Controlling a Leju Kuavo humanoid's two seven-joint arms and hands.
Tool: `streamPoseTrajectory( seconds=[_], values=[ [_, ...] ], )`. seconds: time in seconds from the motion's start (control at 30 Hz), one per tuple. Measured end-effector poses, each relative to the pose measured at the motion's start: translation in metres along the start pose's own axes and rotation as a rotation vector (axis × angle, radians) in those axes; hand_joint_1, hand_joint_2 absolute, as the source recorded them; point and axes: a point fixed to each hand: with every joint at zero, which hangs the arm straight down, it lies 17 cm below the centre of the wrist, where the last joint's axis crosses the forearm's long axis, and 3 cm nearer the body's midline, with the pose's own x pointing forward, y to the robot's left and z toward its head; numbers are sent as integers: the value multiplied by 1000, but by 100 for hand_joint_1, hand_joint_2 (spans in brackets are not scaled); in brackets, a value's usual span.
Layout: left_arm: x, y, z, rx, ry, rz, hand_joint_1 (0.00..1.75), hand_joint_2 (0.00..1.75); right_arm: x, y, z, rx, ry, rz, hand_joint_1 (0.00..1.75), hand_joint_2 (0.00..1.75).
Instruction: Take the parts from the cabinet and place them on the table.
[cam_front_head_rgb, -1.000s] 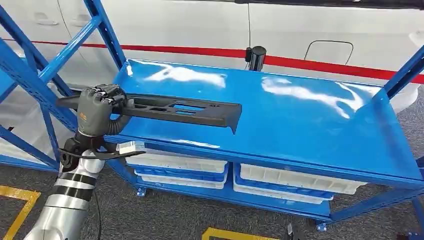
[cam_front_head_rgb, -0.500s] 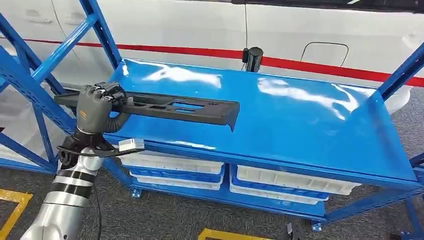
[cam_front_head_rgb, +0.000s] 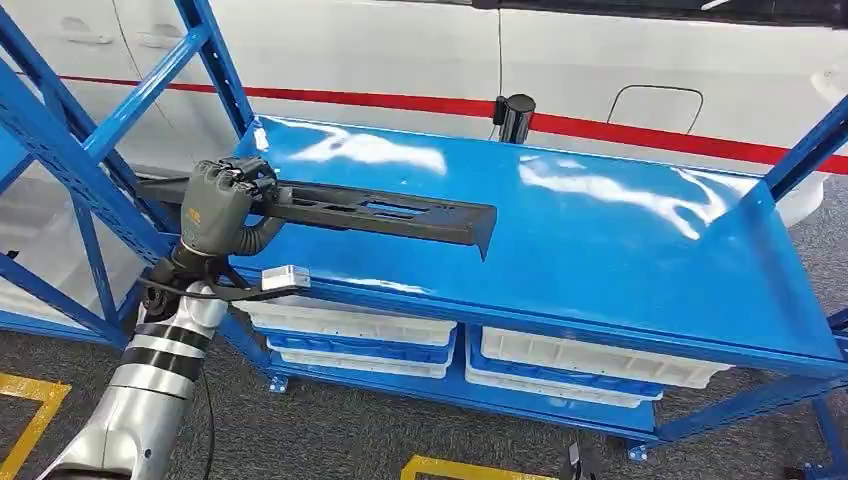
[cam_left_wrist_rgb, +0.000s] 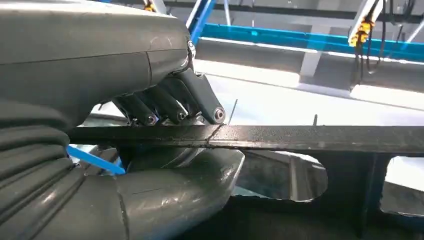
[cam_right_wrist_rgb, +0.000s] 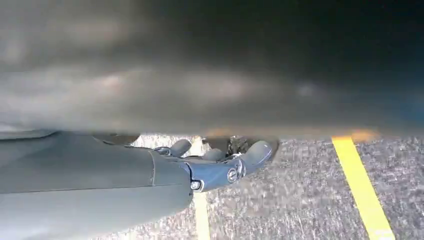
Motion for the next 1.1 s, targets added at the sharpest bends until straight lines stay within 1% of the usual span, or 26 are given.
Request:
streamPoseTrajectory(
  seconds=[0.17,0.3,1.1],
  values=[
    [0,-3,1,-5,4,5,175,175,2,-1,0,-1,-2,0,0,0],
    [0,-10,10,-28,14,15,175,175,-1,-2,0,-2,3,0,0,0],
    [2,-15,10,-34,25,32,175,175,9,2,-1,0,-8,2,0,0]
  ],
)
